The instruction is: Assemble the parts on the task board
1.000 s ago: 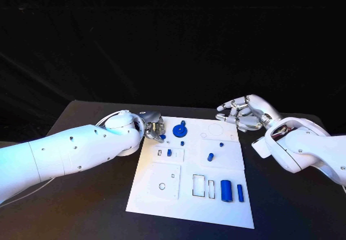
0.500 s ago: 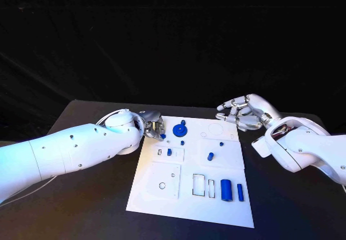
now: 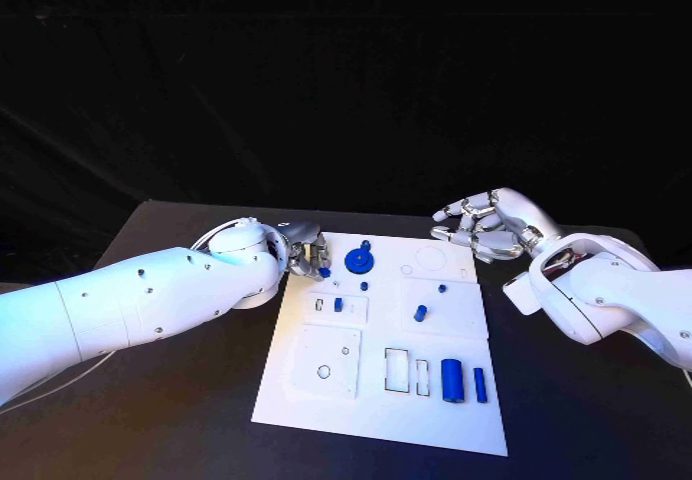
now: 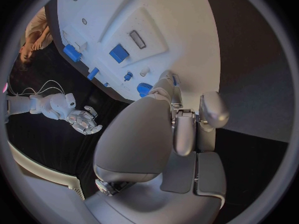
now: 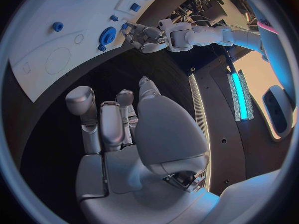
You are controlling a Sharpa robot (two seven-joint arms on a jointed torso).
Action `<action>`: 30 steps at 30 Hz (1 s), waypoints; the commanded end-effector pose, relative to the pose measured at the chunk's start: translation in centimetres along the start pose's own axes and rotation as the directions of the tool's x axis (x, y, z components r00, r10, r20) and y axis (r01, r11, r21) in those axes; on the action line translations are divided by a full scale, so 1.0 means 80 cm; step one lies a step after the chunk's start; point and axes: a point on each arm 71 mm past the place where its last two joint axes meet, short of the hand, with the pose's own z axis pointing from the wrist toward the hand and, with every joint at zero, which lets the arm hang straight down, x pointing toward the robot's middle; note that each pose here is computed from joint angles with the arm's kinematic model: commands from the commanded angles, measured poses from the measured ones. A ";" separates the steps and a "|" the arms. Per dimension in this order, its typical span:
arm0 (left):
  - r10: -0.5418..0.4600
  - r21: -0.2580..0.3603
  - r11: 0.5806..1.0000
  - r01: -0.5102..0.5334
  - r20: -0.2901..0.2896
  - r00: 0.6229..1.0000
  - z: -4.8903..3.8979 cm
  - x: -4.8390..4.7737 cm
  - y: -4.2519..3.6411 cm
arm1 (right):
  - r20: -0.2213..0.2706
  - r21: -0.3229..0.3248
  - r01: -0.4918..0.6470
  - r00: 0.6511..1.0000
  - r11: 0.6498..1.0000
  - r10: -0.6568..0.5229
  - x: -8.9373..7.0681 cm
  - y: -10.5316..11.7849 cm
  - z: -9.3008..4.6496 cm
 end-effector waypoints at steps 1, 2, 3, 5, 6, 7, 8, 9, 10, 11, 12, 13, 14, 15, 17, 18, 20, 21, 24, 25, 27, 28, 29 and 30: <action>-0.004 -0.006 1.000 0.003 -0.031 1.000 0.000 0.006 0.0016 | -0.011 -0.010 0.007 1.000 1.000 -0.007 0.001 0.001 0.000; -0.004 -0.006 1.000 0.004 -0.030 1.000 0.000 0.006 0.0018 | -0.011 -0.010 0.007 1.000 1.000 -0.007 0.001 0.001 0.000; -0.004 -0.006 1.000 0.004 -0.030 1.000 0.000 0.006 0.0022 | -0.011 -0.009 0.007 1.000 1.000 -0.007 0.001 0.001 0.000; -0.004 -0.008 1.000 0.004 -0.030 1.000 0.000 0.006 0.0028 | -0.011 -0.009 0.007 1.000 1.000 -0.007 0.001 0.001 0.000; -0.004 -0.008 1.000 0.004 -0.030 1.000 -0.001 0.005 0.0031 | -0.011 -0.010 0.007 1.000 1.000 -0.007 0.001 0.001 0.000; -0.004 -0.009 1.000 0.004 -0.030 1.000 -0.001 0.005 0.0034 | -0.011 -0.010 0.007 1.000 1.000 -0.007 0.001 0.001 0.000; -0.004 -0.009 1.000 0.004 -0.031 1.000 -0.001 0.005 0.0037 | -0.011 -0.010 0.007 1.000 1.000 -0.007 0.002 0.001 0.000; -0.004 -0.010 1.000 0.003 -0.032 0.999 -0.001 0.006 0.0040 | -0.011 -0.010 0.007 1.000 1.000 -0.007 0.002 0.001 0.000; -0.004 -0.011 1.000 0.003 -0.033 0.999 -0.001 0.006 0.0044 | -0.011 -0.010 0.007 1.000 1.000 -0.007 0.002 0.001 0.000; -0.003 -0.011 1.000 0.003 -0.033 0.999 -0.001 0.006 0.0046 | -0.011 -0.010 0.007 1.000 1.000 -0.007 0.002 0.001 0.000; -0.003 -0.012 1.000 0.003 -0.033 0.999 -0.001 0.006 0.0047 | -0.011 -0.010 0.007 1.000 1.000 -0.007 0.002 0.001 0.000; -0.003 -0.012 1.000 0.003 -0.033 0.999 -0.001 0.006 0.0049 | -0.011 -0.010 0.007 1.000 1.000 -0.007 0.002 0.001 0.000; -0.003 -0.012 1.000 0.003 -0.034 0.999 -0.001 0.005 0.0051 | -0.011 -0.010 0.007 1.000 1.000 -0.007 0.002 0.001 0.000; -0.003 -0.012 1.000 0.003 -0.034 0.999 -0.001 0.005 0.0053 | -0.011 -0.010 0.007 1.000 1.000 -0.007 0.002 0.001 0.000; -0.004 -0.012 1.000 0.003 -0.033 0.999 -0.002 0.005 0.0057 | -0.011 -0.010 0.007 1.000 1.000 -0.007 0.002 0.001 0.000; -0.004 -0.012 1.000 0.004 -0.032 0.999 -0.002 0.005 0.0060 | -0.011 -0.010 0.007 1.000 1.000 -0.007 0.002 0.001 0.000; -0.005 -0.013 1.000 0.004 -0.031 1.000 -0.002 0.005 0.0064 | -0.010 -0.010 0.007 1.000 1.000 -0.007 0.001 0.001 0.000; -0.005 -0.013 1.000 0.005 -0.030 1.000 -0.003 0.005 0.0067 | -0.010 -0.010 0.007 1.000 1.000 -0.007 0.001 0.001 0.000; -0.006 -0.014 1.000 0.006 -0.028 1.000 -0.003 0.005 0.0074 | -0.009 -0.010 0.007 1.000 1.000 -0.008 0.001 0.001 0.000; -0.006 -0.014 1.000 0.006 -0.027 1.000 -0.003 0.004 0.0076 | -0.009 -0.010 0.008 1.000 1.000 -0.008 0.001 0.001 0.000; -0.007 -0.013 1.000 0.007 -0.025 1.000 -0.003 0.004 0.0080 | -0.009 -0.010 0.008 1.000 1.000 -0.008 0.001 0.001 0.000; -0.007 -0.013 1.000 0.007 -0.024 1.000 -0.003 0.004 0.0082 | -0.009 -0.010 0.008 1.000 1.000 -0.008 0.001 0.001 0.000; -0.007 -0.013 1.000 0.007 -0.024 1.000 -0.003 0.004 0.0084 | -0.008 -0.011 0.008 1.000 1.000 -0.008 0.001 0.001 0.000; -0.008 -0.013 1.000 0.007 -0.023 1.000 -0.004 0.004 0.0086 | -0.008 -0.011 0.008 1.000 1.000 -0.008 0.001 0.001 0.000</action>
